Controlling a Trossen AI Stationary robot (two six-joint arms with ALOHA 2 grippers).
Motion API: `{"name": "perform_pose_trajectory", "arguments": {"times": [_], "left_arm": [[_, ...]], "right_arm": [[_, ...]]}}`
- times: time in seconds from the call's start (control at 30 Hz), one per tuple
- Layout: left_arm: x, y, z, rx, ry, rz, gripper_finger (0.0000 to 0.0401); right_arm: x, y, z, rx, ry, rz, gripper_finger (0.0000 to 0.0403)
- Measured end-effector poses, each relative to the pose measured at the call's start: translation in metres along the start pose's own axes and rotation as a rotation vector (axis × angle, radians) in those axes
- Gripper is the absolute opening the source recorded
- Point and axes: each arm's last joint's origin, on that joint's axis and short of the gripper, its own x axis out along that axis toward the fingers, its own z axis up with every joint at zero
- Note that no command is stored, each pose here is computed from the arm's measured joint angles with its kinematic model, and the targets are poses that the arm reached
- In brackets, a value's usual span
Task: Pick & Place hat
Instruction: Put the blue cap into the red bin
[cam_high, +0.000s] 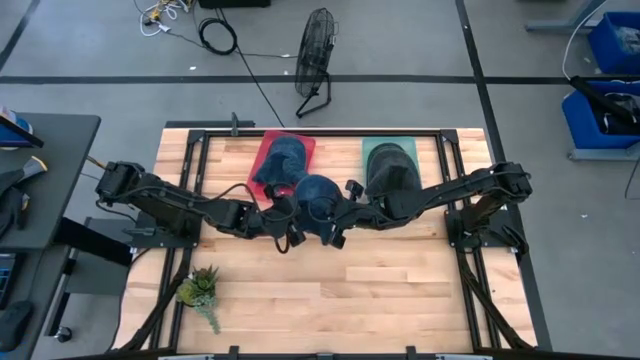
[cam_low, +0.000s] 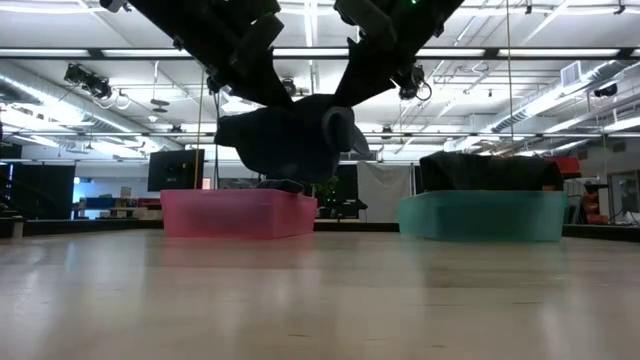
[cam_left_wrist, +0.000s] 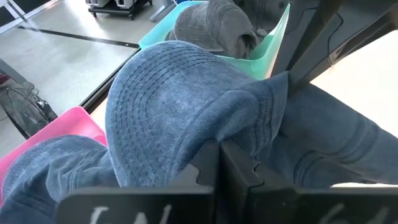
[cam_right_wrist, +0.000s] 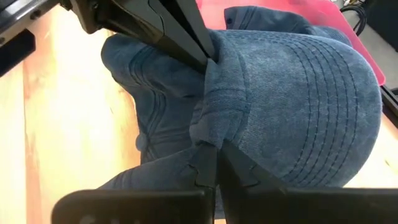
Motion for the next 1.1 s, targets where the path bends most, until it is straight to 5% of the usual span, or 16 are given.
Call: {"name": "perform_pose_trajectory", "arguments": {"times": [0.47, 0.7, 0.9, 1.1], "left_arm": [[0.001, 0.003, 0.004, 0.043, -0.011, 0.057, 0.0001], [-0.011, 0.024, 0.031, 0.133, -0.002, 0.279, 0.0001], [-0.014, 0.064, 0.052, 0.017, 0.093, 0.405, 0.0001], [0.02, 0.097, 0.023, -0.131, 0.295, 0.421, 0.0001]], "right_arm": [[0.007, -0.015, 0.004, -0.086, 0.003, -0.023, 0.0038], [0.014, -0.032, 0.019, -0.175, -0.085, -0.067, 0.0065], [0.015, -0.048, 0.023, -0.119, -0.077, -0.099, 0.009], [0.011, -0.041, 0.004, -0.071, 0.082, -0.073, 0.01]]}}
